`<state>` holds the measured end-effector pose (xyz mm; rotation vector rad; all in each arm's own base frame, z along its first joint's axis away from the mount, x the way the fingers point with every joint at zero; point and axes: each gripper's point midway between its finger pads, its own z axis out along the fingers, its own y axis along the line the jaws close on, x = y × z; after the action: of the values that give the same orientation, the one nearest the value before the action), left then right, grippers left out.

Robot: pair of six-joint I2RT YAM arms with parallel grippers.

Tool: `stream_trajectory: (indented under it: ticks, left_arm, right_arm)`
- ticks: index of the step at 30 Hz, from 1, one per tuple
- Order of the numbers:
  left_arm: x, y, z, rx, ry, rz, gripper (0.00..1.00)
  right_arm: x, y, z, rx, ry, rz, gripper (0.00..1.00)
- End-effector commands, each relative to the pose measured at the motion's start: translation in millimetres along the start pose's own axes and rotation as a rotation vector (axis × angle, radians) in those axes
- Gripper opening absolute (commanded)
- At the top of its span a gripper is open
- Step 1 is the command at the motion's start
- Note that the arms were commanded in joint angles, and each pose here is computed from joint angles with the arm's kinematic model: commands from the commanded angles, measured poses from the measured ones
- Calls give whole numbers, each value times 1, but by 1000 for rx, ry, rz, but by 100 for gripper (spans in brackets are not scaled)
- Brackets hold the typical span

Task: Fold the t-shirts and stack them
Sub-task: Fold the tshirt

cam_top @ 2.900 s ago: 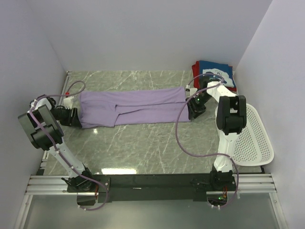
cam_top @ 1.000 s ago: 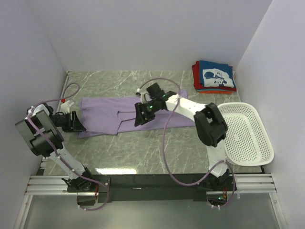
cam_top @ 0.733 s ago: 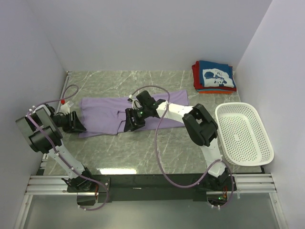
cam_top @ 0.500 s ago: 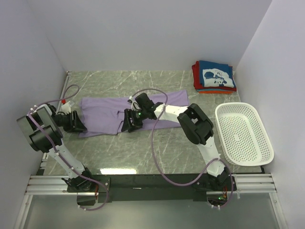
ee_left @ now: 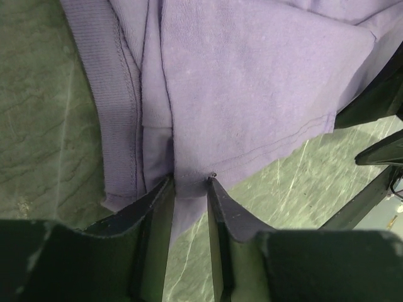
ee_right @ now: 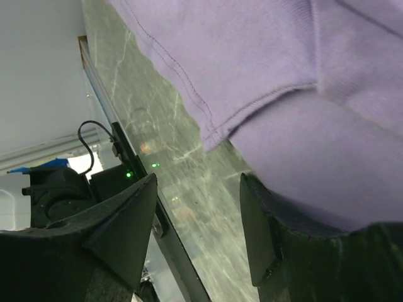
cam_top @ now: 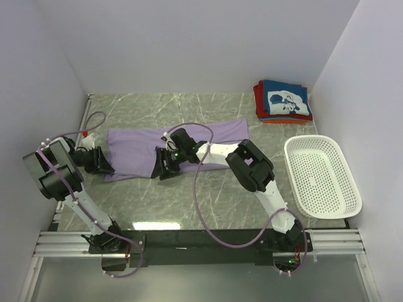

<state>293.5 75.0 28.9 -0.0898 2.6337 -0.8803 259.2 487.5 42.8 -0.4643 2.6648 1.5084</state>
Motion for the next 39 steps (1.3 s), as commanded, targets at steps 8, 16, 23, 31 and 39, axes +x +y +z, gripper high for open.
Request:
stream_trajectory:
  ticks: [8, 16, 23, 31, 39]
  left_arm:
    - [0, -5, 1, 24, -7, 10, 30]
    - [-1, -7, 0, 29, -9, 10, 29]
    - [-3, -11, -3, 46, -4, 8, 22]
    - [-13, -19, -13, 54, -26, 18, 11]
    - [-32, -24, -22, 60, -58, 25, 11]
  right_arm:
    - [-8, 5, 22, -45, -20, 36, 51]
    - [-10, 5, 29, -67, -19, 60, 40]
    - [-12, 10, 25, -72, -25, 54, 17]
    - [-31, 23, 11, -100, -69, 20, 0]
    - [-59, 38, -9, -140, -138, -15, 0]
